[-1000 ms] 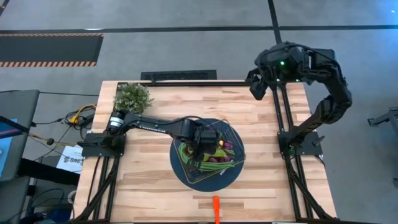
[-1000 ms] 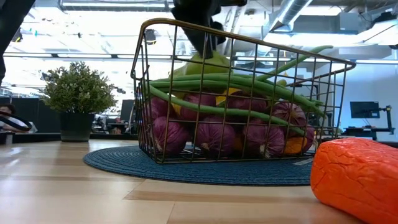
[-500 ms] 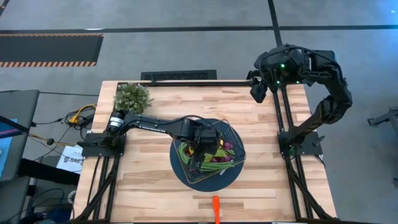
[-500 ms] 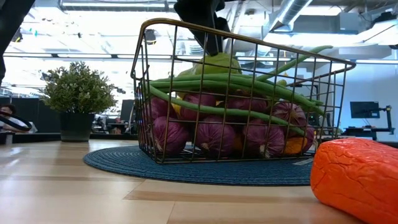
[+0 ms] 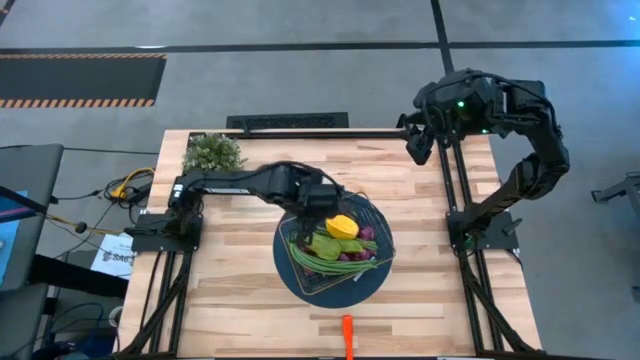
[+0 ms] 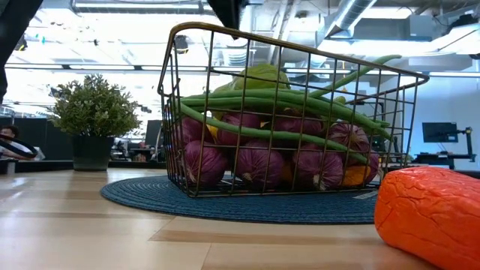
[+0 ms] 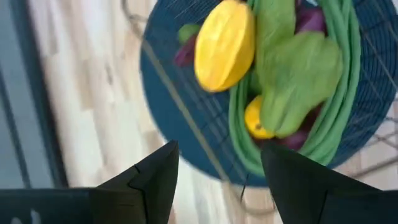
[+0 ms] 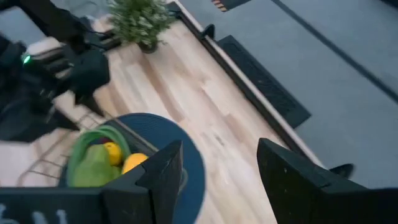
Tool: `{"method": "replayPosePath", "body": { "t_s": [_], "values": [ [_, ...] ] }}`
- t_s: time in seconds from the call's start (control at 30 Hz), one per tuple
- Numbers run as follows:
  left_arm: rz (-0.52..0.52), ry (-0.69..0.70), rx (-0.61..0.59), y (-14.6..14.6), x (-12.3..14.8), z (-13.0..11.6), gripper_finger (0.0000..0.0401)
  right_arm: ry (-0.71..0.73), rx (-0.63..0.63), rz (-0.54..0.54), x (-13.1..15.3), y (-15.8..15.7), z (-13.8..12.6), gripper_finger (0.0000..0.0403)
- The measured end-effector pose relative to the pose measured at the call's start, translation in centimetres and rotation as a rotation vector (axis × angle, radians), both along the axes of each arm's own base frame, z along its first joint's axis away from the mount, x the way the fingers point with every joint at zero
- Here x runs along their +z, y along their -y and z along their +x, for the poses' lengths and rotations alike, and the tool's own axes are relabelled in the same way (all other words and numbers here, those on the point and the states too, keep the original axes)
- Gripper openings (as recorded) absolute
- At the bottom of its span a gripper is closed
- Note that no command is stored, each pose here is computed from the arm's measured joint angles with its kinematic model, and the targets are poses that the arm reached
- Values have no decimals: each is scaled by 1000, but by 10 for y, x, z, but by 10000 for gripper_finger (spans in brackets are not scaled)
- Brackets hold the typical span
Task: Build produce basket
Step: Put the orange carrot into the gold wire basket
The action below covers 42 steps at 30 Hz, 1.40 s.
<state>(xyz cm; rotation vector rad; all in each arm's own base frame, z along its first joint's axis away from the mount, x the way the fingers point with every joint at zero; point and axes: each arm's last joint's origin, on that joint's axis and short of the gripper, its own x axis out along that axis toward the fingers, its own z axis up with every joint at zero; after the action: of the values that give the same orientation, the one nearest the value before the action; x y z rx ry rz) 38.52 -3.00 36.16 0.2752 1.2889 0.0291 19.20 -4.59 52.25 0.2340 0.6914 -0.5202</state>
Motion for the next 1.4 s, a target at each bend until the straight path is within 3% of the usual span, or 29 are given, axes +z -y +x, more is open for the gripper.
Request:
{"method": "replayPosePath", "body": {
  "t_s": [0.27,0.5,0.73,0.87,1.13,1.4],
  "values": [
    [73,68,145,-9,36,-51,212,94,-57,90,4,-10,-44,218],
    [123,214,377,-19,60,-119,212,37,-80,348,-36,-32,-64,190],
    [91,352,476,-18,62,-174,212,-196,-187,604,-99,-69,-44,173],
    [78,380,511,-19,57,-200,212,-296,-244,687,-126,-98,-27,172],
    [40,375,497,-16,37,-230,212,-245,-198,782,-158,-169,31,168],
    [8,359,448,-10,27,-238,212,-257,-244,850,-201,-225,71,155]
  ]
}}
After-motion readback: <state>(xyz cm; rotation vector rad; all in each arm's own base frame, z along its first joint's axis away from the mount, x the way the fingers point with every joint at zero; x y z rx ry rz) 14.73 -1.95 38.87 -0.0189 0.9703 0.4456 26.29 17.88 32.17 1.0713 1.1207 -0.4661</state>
